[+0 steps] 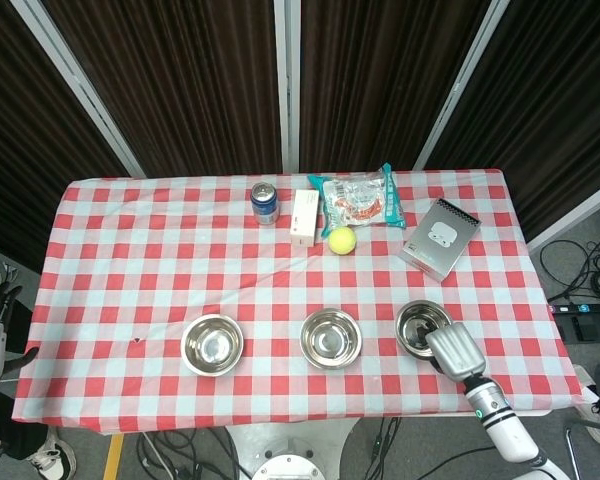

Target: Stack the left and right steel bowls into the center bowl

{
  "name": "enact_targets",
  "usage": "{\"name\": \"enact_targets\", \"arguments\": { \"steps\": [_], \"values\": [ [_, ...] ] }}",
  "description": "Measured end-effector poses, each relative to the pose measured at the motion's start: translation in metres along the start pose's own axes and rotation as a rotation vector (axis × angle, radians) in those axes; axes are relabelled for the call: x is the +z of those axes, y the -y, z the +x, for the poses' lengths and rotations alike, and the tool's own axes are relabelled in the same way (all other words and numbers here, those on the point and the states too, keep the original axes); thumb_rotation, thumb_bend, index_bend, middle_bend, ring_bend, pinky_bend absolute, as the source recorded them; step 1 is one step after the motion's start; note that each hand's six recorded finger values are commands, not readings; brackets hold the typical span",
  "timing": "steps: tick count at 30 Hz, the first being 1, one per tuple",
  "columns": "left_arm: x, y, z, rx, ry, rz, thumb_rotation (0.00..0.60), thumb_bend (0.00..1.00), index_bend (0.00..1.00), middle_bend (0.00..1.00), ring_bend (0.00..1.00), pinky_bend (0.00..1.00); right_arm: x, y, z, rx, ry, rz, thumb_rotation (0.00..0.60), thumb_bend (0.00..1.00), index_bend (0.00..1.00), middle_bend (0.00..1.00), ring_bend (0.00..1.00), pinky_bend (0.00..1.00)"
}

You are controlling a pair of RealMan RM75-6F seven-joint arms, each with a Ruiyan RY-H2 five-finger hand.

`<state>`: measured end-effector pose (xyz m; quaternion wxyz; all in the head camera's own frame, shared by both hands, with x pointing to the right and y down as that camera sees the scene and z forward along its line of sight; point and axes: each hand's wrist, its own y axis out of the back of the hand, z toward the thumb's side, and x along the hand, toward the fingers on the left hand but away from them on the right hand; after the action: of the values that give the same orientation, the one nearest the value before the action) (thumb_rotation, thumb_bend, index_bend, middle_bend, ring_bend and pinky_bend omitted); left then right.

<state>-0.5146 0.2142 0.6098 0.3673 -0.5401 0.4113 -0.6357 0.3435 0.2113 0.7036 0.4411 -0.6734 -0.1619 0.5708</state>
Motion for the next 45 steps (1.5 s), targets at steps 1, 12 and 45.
{"name": "enact_targets", "arguments": {
  "steps": [1, 12, 45],
  "values": [
    [0.000, 0.000, 0.000, -0.001, -0.001, -0.001, 0.600, 0.16, 0.16, 0.15, 0.07, 0.18, 0.000, 0.001, -0.001, 0.002, 0.000, 0.001, 0.600, 0.28, 0.49, 0.48, 0.82, 0.78],
    [-0.002, 0.002, 0.001, -0.008, -0.005, -0.012, 0.600, 0.16, 0.16, 0.15, 0.07, 0.19, 0.001, 0.008, -0.007, 0.021, 0.007, 0.005, 0.600, 0.34, 0.59, 0.54, 0.83, 0.78],
    [-0.004, 0.006, 0.002, -0.019, -0.011, -0.026, 0.600, 0.16, 0.16, 0.15, 0.07, 0.19, 0.024, -0.036, -0.013, -0.096, -0.053, 0.001, 0.600, 0.36, 0.64, 0.58, 0.85, 0.80]
  ]
}}
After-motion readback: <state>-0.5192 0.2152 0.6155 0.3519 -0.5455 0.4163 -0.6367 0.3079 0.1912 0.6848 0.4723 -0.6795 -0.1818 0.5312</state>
